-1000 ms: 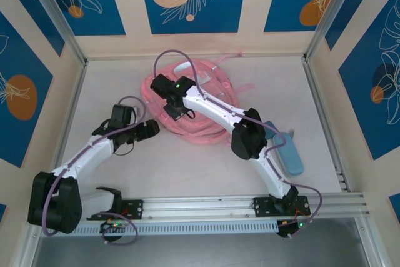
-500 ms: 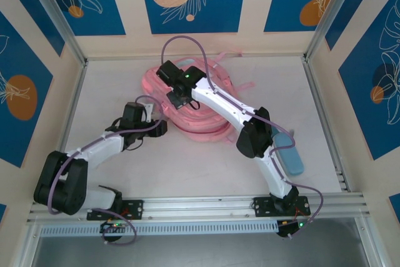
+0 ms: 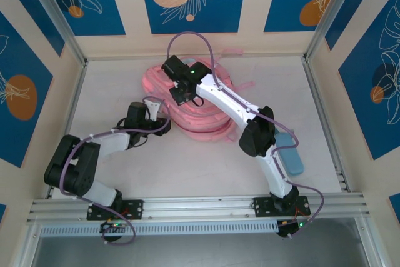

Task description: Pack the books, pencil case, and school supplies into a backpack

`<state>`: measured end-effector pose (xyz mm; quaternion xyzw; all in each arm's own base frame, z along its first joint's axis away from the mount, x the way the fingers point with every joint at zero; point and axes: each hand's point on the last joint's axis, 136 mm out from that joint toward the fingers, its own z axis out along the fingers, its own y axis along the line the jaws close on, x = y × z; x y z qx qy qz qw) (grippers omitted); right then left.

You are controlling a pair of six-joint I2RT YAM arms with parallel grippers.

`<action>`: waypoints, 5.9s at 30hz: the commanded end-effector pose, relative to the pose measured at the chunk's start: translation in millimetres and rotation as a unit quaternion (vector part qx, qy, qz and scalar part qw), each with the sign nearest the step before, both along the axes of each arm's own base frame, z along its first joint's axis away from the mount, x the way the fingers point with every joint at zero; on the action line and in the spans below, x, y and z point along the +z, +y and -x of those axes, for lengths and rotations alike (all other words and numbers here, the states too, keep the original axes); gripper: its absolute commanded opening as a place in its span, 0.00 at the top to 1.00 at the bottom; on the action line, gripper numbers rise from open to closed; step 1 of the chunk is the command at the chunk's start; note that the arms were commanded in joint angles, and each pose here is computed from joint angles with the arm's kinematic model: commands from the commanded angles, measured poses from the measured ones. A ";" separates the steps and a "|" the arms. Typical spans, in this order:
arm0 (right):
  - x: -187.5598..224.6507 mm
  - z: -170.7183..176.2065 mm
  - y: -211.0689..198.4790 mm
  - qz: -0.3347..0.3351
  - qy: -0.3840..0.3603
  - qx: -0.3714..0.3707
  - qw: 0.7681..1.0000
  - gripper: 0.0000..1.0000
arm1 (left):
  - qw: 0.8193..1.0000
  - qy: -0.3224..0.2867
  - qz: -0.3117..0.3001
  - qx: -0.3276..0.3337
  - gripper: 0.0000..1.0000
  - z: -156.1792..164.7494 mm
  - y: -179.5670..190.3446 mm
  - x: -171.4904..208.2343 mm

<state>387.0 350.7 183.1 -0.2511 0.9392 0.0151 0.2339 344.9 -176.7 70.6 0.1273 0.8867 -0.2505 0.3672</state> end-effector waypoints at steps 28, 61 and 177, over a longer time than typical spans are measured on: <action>56.0 -18.3 -5.8 -0.077 -0.046 -0.039 0.995 1.00 | 0.996 -0.042 0.001 -0.078 1.00 13.7 -20.7 8.0; 48.1 -6.4 9.6 -0.155 0.024 -0.031 0.987 1.00 | 0.999 -0.025 -0.012 -0.019 0.64 81.0 -33.1 20.1; -0.7 84.4 -141.9 -0.220 0.088 -0.199 0.951 0.30 | 0.970 0.144 0.122 0.152 0.27 74.3 -72.5 91.6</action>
